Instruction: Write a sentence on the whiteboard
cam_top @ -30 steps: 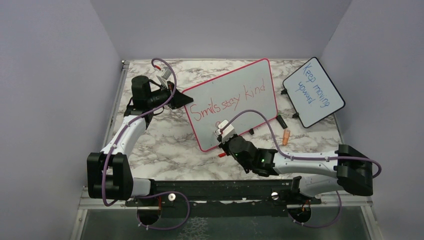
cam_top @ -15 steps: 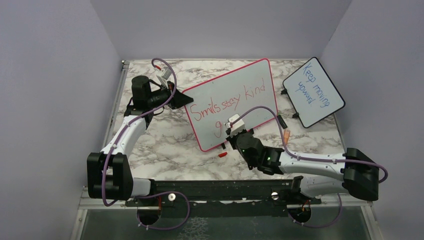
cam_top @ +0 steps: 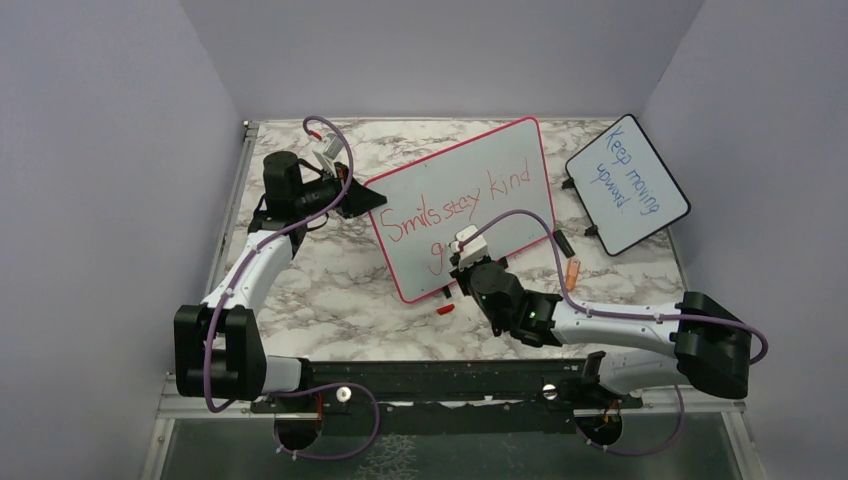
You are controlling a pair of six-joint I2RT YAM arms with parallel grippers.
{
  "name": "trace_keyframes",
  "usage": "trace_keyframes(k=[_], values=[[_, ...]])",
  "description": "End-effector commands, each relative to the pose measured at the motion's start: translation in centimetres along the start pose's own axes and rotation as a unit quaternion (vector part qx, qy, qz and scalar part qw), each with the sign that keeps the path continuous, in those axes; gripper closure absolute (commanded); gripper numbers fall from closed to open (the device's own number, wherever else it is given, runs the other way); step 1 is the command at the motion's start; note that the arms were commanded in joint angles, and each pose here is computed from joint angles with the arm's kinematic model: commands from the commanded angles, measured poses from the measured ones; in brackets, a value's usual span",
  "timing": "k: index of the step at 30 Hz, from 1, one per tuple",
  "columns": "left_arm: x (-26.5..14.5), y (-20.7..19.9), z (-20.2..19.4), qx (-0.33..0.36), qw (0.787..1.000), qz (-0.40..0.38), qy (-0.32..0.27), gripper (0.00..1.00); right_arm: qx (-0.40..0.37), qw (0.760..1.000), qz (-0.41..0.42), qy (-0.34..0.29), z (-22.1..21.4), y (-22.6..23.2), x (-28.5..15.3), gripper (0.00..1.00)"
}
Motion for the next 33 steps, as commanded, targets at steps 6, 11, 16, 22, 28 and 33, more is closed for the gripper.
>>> trace_keyframes(k=[6,11,16,22,28,33], values=[[0.5,2.9,-2.7,0.006,0.995,0.093,0.034,1.00,0.003,0.999,0.039,0.031,-1.0,0.6,0.1,0.99],[0.5,2.9,-2.7,0.005,0.995,0.094,0.035,1.00,-0.003,0.997,0.055,0.055,-1.7,0.6,-0.4,0.99],[0.5,2.9,-2.7,0.005,0.995,0.094,0.035,1.00,-0.014,0.997,0.044,0.068,-2.3,0.2,-0.6,0.99],[0.5,2.9,-2.7,0.005,0.995,0.094,0.035,1.00,-0.027,0.997,-0.007,0.071,-2.5,-0.7,-0.6,0.99],[0.5,2.9,-2.7,0.006,0.995,0.093,0.035,1.00,-0.021,0.998,-0.040,0.053,-2.0,-1.2,-0.3,0.99],[0.5,2.9,-2.7,0.006,0.995,0.092,0.035,1.00,-0.013,0.999,-0.037,0.031,-1.0,-1.0,0.2,0.99]])
Point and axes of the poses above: each gripper's point midway between its finger pads, its own x axis out along the fingers, its own y axis along the line the jaws close on, z = x × y, the point moved 9 cm from there along -x, back along the fingers, and after that the axes turned 1 degree about x, right-handed, at the moved point
